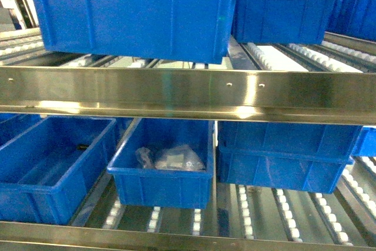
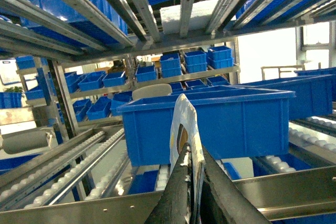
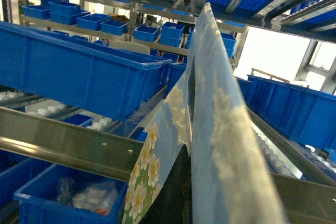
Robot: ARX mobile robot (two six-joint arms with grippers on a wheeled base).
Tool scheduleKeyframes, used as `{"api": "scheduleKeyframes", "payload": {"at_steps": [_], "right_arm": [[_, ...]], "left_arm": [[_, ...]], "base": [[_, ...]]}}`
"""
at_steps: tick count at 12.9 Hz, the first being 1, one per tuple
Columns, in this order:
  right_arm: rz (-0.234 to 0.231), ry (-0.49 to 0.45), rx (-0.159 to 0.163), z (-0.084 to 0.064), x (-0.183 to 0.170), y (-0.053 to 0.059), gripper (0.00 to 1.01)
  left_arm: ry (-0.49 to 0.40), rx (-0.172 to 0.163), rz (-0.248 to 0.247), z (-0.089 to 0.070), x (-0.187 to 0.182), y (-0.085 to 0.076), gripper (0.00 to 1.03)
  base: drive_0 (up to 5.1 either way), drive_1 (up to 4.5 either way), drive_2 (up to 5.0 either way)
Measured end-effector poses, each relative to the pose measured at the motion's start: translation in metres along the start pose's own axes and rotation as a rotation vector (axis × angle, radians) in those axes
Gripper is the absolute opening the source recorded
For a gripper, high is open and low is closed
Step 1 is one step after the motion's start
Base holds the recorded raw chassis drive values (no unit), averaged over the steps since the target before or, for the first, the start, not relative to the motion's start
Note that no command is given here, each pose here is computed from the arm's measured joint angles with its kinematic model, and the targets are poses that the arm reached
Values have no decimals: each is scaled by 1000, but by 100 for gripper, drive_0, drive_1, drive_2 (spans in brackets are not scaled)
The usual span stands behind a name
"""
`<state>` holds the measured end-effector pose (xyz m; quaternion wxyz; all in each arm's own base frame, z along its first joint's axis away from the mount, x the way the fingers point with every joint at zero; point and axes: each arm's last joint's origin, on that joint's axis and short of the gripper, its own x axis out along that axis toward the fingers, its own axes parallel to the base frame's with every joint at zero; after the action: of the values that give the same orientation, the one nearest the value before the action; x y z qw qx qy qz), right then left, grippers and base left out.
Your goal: Move flower gift bag to table near conveyor
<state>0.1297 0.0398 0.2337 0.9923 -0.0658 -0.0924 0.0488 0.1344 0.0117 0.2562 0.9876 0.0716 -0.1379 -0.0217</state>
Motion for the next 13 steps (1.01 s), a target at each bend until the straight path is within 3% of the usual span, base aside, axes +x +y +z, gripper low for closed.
{"api": "scheduleKeyframes", "payload": {"at_steps": [13], "right_arm": [[1,2,-1,0,0,0,2]], "left_arm": [[1,0,0,0,0,0,2]], "base": [[-463,83,391]]}}
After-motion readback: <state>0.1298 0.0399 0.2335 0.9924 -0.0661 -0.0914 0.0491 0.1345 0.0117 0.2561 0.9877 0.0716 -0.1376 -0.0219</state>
